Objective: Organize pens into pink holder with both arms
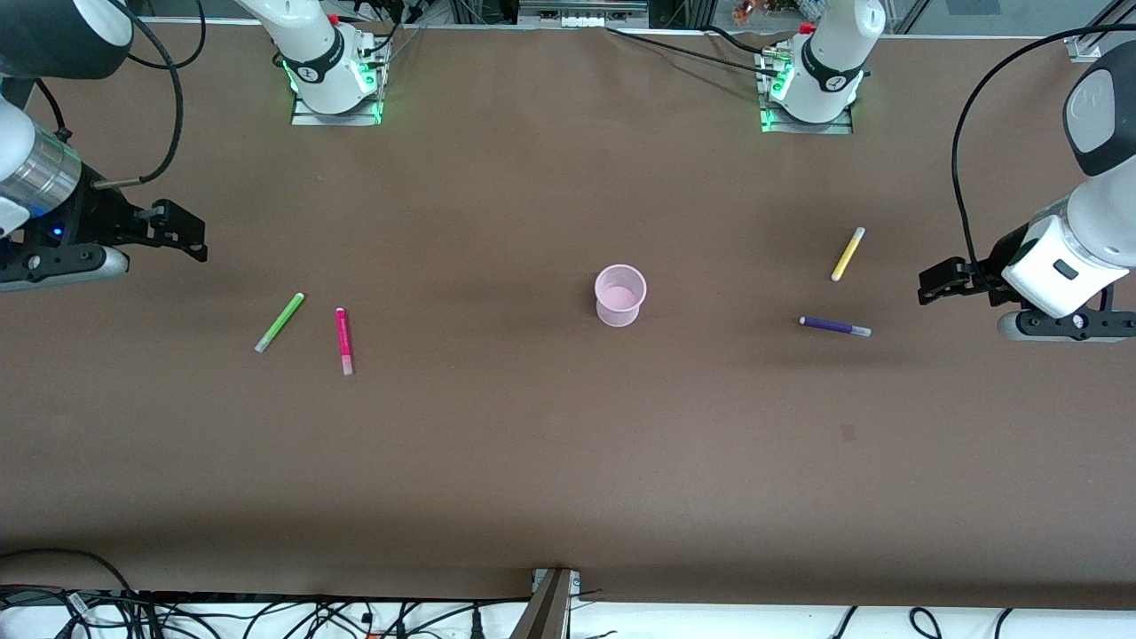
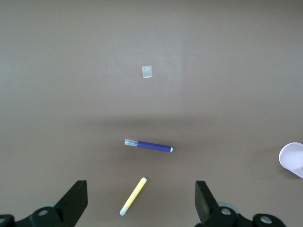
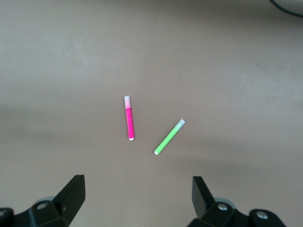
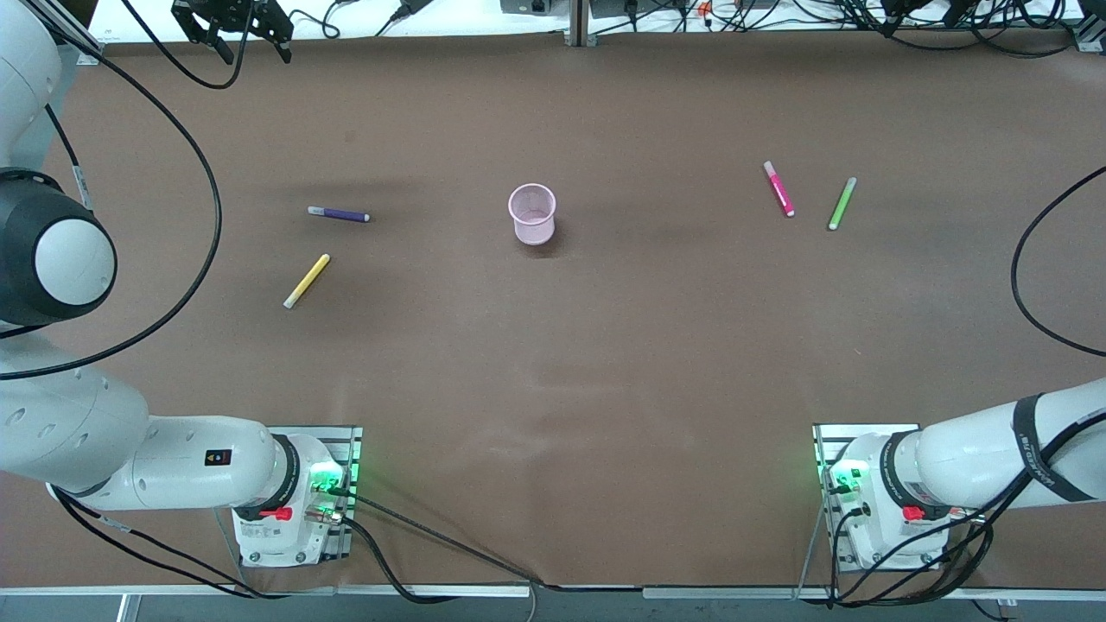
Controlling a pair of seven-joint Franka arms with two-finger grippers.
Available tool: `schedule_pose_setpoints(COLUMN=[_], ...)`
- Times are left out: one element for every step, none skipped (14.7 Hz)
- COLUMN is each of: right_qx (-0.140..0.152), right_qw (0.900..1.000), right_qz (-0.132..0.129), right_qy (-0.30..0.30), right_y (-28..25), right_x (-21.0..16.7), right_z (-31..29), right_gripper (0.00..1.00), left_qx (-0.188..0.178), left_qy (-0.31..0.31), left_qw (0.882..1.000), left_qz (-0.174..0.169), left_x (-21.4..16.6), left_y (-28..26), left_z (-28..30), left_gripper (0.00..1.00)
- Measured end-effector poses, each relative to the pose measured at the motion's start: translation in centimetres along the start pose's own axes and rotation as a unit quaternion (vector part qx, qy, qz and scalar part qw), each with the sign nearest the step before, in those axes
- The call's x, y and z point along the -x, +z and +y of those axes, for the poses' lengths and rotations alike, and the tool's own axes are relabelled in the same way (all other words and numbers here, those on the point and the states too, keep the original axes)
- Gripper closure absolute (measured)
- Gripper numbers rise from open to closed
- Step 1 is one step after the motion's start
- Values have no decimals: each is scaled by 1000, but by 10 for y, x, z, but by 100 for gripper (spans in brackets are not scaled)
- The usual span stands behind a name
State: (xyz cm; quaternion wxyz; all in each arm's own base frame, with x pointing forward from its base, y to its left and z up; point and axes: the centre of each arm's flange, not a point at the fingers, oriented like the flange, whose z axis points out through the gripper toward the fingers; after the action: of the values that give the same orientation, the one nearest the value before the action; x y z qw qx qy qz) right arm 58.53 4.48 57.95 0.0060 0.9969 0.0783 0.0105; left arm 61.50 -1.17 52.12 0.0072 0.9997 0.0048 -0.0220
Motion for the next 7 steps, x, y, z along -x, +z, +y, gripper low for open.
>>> schedule_pose_setpoints(right_qx=[0, 0, 0, 0, 1, 1, 1], right_qw=[1000, 1000, 1000, 1000, 1000, 1000, 1000], right_qz=[2, 4, 5, 5, 5, 5, 5], right_qy=[0, 0, 0, 1, 1, 1, 1], right_y=[-2, -5, -6, -7, -7, -7, -7], right_x=[3, 5, 6, 6, 6, 6, 6], right_z=[0, 0, 0, 0, 0, 0, 0], right_gripper=[0, 0, 0, 0, 0, 0, 0], left_qx=[0, 0, 0, 0, 0, 0, 0], left_qy=[0, 0, 0, -1, -1, -2, -2], left_qw=[1000, 1000, 1000, 1000, 1000, 1000, 1000], left_qz=[1, 1, 0, 0, 0, 1, 1], left_x=[0, 0, 0, -1, -1, -1, -1], left_y=[-1, -1, 0, 0, 1, 0, 0], left_z=[0, 0, -1, -1, -1, -1, -2], left_gripper=[0, 0, 0, 0, 0, 0, 0])
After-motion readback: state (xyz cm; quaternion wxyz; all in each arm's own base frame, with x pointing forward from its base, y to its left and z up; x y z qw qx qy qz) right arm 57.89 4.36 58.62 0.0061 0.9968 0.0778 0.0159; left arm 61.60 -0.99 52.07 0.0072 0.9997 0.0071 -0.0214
